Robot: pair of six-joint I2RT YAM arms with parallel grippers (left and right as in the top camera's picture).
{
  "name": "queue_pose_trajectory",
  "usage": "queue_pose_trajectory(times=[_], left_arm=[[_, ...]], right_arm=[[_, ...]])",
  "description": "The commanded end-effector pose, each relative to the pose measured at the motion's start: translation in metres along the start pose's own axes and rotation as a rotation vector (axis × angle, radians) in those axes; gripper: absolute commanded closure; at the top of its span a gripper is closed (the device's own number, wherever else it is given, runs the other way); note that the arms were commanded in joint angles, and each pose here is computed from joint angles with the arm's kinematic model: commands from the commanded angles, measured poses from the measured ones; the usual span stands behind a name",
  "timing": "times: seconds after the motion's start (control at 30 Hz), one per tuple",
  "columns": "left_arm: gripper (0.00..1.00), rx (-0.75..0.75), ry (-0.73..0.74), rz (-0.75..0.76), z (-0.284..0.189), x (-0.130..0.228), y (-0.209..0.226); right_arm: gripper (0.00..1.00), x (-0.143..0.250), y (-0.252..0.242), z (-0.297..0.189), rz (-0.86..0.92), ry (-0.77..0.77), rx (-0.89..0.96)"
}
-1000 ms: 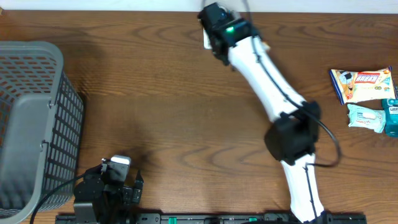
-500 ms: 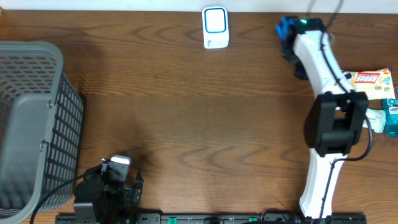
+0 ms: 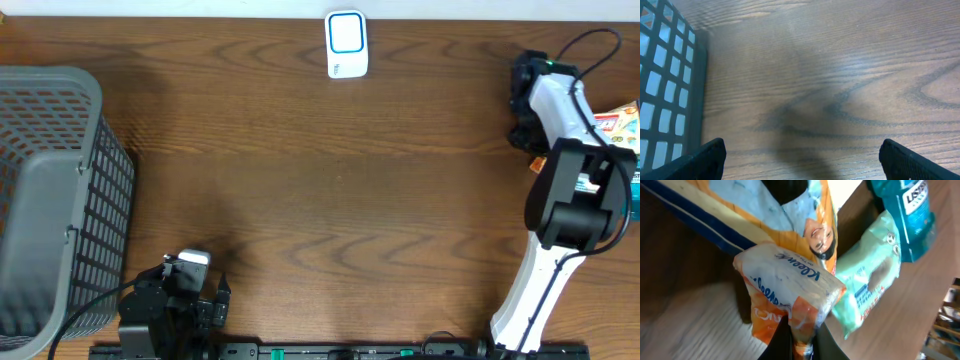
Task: Scan the item barcode
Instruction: 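Carry the orange tissue pack right toward the other scanned items, then lower the orange pack beside the mint pack and open the right gripper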
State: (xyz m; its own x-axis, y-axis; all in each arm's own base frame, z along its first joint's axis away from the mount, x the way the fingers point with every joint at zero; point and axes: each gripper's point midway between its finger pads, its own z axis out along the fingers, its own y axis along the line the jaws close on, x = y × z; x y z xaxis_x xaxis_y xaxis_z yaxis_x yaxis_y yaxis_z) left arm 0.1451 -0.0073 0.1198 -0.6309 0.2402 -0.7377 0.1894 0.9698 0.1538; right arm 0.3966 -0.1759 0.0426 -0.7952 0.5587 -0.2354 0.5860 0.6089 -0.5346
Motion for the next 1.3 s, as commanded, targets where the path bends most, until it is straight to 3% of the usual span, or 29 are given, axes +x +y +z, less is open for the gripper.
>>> queue_pose_trajectory(times=[0.0, 0.13, 0.17, 0.2, 0.23, 0.4, 0.57, 0.63, 0.77, 1.07, 1.27], left_arm=[[0.02, -0.008, 0.005, -0.017, 0.000, 0.001, 0.001], [0.02, -0.008, 0.005, -0.017, 0.000, 0.001, 0.001], [0.02, -0.008, 0.005, -0.017, 0.000, 0.001, 0.001], [0.02, -0.008, 0.005, -0.017, 0.000, 0.001, 0.001], [0.02, -0.008, 0.005, -0.017, 0.000, 0.001, 0.001], [0.02, -0.008, 0.005, -0.017, 0.000, 0.001, 0.001], [0.02, -0.008, 0.005, -0.017, 0.000, 0.001, 0.001], [0.02, -0.008, 0.005, -0.017, 0.000, 0.001, 0.001], [0.02, -0.008, 0.005, -0.017, 0.000, 0.001, 0.001], [0.02, -0.008, 0.005, -0.017, 0.000, 0.001, 0.001], [0.02, -0.008, 0.005, -0.017, 0.000, 0.001, 0.001]], right_arm=[[0.98, -0.004, -0.016, 0.015, 0.011, 0.028, 0.000], [0.99, -0.005, -0.030, 0.027, 0.052, 0.065, -0.008], [0.89, -0.003, -0.030, 0.029, 0.063, 0.083, -0.034], [0.34, -0.001, -0.025, 0.027, 0.070, 0.116, -0.103], [0.01, -0.001, -0.020, 0.023, 0.061, 0.126, -0.161], [0.01, -0.016, -0.013, -0.031, 0.066, 0.061, -0.371], [0.01, -0.023, -0.025, -0.137, 0.060, -0.111, -0.638], [0.01, -0.017, -0.045, -0.197, 0.047, -0.221, -0.769], [0.01, 0.010, -0.091, -0.264, 0.064, -0.350, -0.879], [0.01, 0.096, -0.187, -0.338, 0.122, -0.563, -0.958], [0.01, 0.142, -0.218, -0.351, 0.163, -0.604, -0.995]])
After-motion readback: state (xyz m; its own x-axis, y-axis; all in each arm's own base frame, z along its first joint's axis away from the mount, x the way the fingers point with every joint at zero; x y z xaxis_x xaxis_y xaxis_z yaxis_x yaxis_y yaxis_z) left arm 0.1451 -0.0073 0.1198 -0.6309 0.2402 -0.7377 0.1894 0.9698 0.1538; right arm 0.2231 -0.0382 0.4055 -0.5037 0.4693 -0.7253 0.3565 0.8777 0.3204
